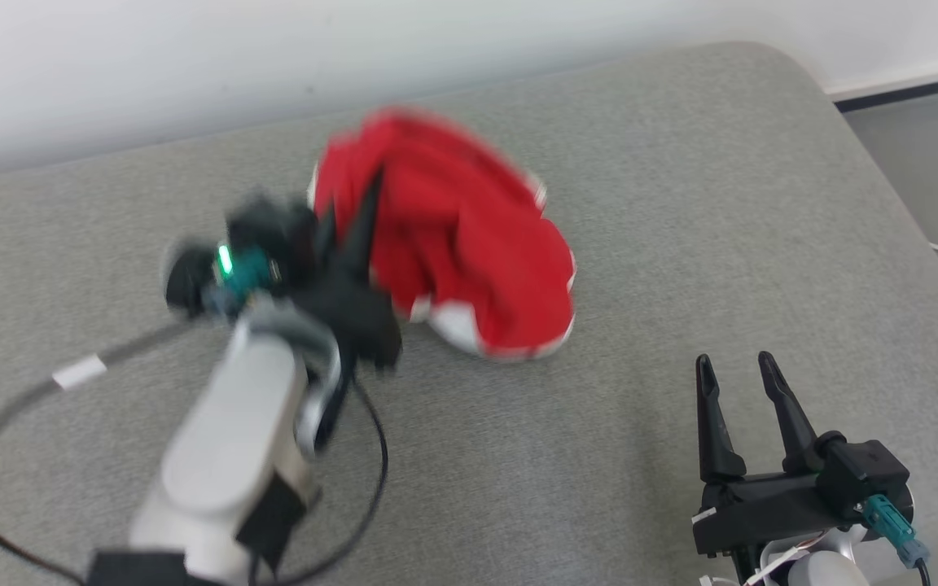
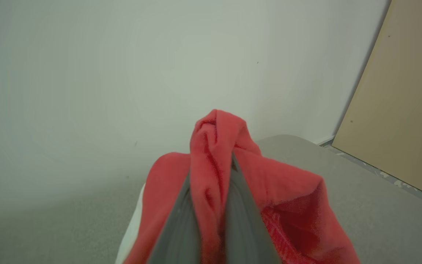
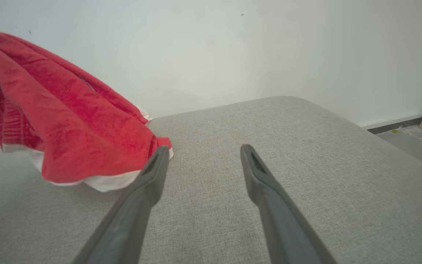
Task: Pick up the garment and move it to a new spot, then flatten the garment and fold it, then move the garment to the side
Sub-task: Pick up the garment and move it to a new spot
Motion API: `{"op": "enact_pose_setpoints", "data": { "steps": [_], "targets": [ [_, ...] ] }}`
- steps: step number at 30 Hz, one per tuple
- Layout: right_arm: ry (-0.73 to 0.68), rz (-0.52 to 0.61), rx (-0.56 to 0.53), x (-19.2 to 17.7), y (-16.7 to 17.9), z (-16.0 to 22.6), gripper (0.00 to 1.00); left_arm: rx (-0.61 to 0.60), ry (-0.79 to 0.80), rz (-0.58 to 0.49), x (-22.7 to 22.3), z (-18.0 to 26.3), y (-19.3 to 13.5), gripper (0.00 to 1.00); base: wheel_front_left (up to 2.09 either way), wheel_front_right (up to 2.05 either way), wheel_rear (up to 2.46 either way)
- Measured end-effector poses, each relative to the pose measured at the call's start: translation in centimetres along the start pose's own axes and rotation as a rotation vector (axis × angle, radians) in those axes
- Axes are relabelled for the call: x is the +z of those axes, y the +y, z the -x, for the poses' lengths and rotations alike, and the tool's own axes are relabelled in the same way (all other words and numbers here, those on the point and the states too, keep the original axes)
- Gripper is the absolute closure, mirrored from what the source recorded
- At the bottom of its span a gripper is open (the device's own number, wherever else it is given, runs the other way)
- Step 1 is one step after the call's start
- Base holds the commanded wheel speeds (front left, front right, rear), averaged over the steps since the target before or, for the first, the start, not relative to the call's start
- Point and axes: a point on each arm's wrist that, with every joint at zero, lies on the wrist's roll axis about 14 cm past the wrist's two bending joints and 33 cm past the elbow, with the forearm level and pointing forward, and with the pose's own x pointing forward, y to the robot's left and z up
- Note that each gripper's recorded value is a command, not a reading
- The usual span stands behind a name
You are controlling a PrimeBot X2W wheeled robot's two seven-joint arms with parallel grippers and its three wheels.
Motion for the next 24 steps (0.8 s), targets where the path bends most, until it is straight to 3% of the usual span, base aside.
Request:
{"op": "enact_pose_setpoints", "data": {
  "steps": [3, 5, 6, 7, 8, 12, 18, 21, 24],
  "targets": [
    [-0.006, 0.003, -0.016, 0.3, -0.6, 0.2, 0.00, 0.022, 0.192, 0.086, -8.1, 3.2, -1.1, 1.00, 0.00, 0.00, 0.00],
    [-0.003, 0.007, -0.020, 0.2, -0.7, 0.2, 0.00, 0.021, 0.273, 0.105, -11.2, 4.8, -1.7, 1.00, 0.00, 0.00, 0.00],
    [-0.003, 0.012, -0.019, 0.2, -0.7, 0.2, 0.00, 0.017, 0.293, 0.109, -12.0, 5.3, -1.9, 0.82, 0.00, 0.00, 0.00],
    [-0.004, 0.017, -0.017, 0.2, -0.6, 0.1, 0.00, 0.013, 0.302, 0.109, -12.4, 5.6, -2.1, 0.07, 0.00, 0.00, 0.00],
    [-0.006, 0.018, -0.015, 0.3, -0.6, 0.0, 0.00, 0.008, 0.299, 0.108, -12.4, 5.7, -2.3, 0.00, 0.00, 0.00, 0.00],
    [-0.015, 0.025, -0.004, 0.6, -0.3, -0.1, 0.00, -0.035, 0.234, 0.103, -10.4, 5.2, -3.5, 0.00, 0.00, 0.00, 0.00],
    [-0.023, 0.012, 0.030, 0.7, 0.9, 0.4, 0.00, -0.016, 0.038, 0.066, -3.0, 4.0, -3.1, 0.00, 0.00, 0.00, 0.00],
    [-0.029, 0.003, 0.053, 0.8, 1.7, 0.4, 0.00, 0.053, -0.027, 0.025, -0.3, 5.0, -0.8, 0.00, 0.00, 0.00, 0.00],
    [-0.045, -0.007, 0.092, 1.2, 3.0, 0.1, 0.00, 0.187, -0.043, -0.044, 1.0, 7.8, 3.7, 0.00, 0.00, 0.00, 0.00]
  ]
}}
